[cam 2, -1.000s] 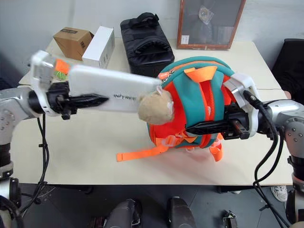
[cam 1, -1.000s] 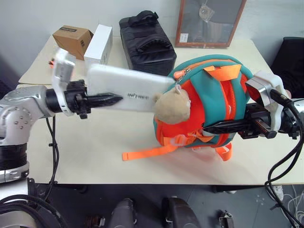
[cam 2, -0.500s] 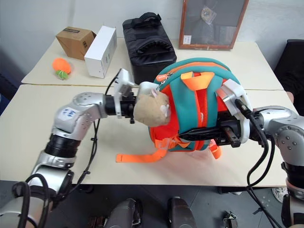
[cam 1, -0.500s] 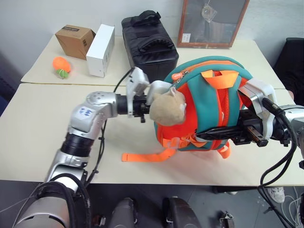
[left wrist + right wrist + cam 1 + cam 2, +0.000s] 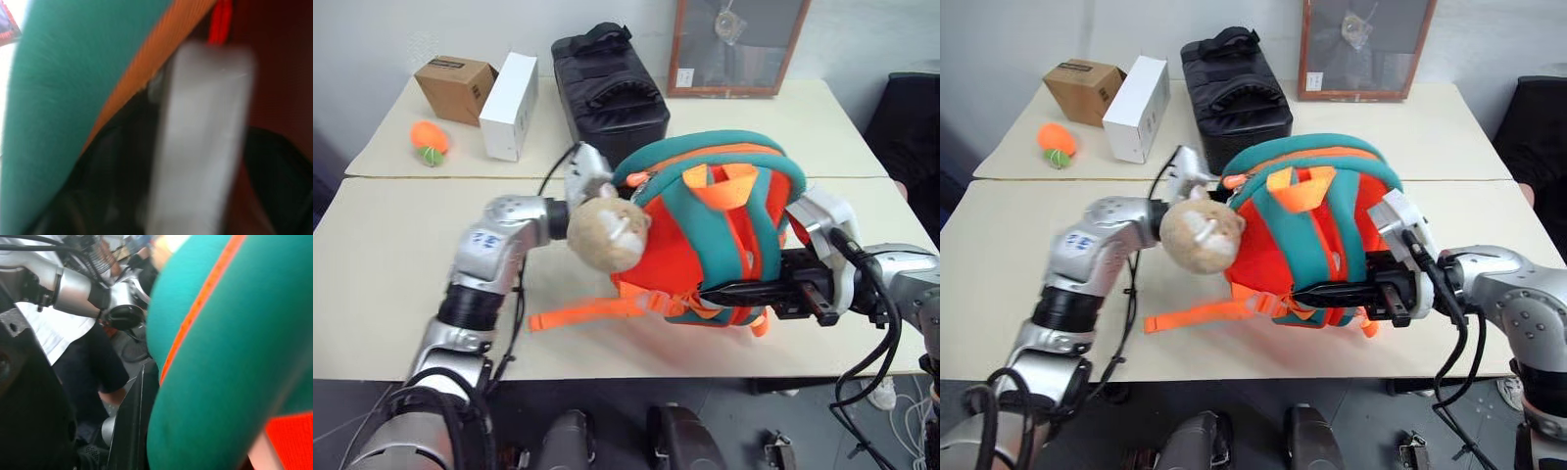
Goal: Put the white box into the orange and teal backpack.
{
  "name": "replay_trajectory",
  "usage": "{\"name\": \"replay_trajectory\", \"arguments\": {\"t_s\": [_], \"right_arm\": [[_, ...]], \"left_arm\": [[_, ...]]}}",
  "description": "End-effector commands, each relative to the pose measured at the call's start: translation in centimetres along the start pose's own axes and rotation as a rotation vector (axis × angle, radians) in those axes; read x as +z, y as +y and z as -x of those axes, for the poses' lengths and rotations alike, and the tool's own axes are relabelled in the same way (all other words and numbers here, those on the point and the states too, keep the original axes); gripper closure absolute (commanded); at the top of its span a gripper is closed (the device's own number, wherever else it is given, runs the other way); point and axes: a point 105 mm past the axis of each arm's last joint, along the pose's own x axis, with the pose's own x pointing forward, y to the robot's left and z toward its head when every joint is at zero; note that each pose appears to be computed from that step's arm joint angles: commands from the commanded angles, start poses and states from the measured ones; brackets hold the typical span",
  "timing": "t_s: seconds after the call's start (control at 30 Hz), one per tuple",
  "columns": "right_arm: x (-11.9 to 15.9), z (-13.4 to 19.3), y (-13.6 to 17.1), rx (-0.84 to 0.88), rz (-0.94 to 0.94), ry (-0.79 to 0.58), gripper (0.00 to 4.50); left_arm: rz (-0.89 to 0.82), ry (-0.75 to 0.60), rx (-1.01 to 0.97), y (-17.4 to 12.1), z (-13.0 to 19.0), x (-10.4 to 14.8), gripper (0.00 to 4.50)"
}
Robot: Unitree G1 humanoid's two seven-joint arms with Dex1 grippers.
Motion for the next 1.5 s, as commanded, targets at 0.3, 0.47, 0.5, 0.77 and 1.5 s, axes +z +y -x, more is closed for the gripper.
{"name": "replay_trajectory", "arguments": {"t_s": [0.3,0.47,0.5,0.77,1.5], "right_arm": [[0.3,-1.1,-1.0,-0.046,0.053,-0.013,4.50],[0.5,-1.3,-1.1,-0.038,0.050,-0.017,4.50],[0.6,-1.3,-1.1,-0.036,0.048,-0.019,4.50],[0.7,-1.5,-1.2,-0.039,0.048,-0.022,4.50],[0.3,0.6,-1.5,-0.152,0.020,-0.050,4.50]], "left_arm": [[-0.106,-0.017,-0.018,-4.2,7.1,6.1,0.08],[-0.159,-0.008,-0.045,-5.8,3.9,5.5,0.08],[-0.159,-0.007,-0.054,-6.0,3.4,5.3,0.08],[-0.132,0.012,-0.135,-6.4,0.4,3.5,0.08],[-0.031,-0.057,0.064,-1.4,5.5,5.3,3.19]]}}
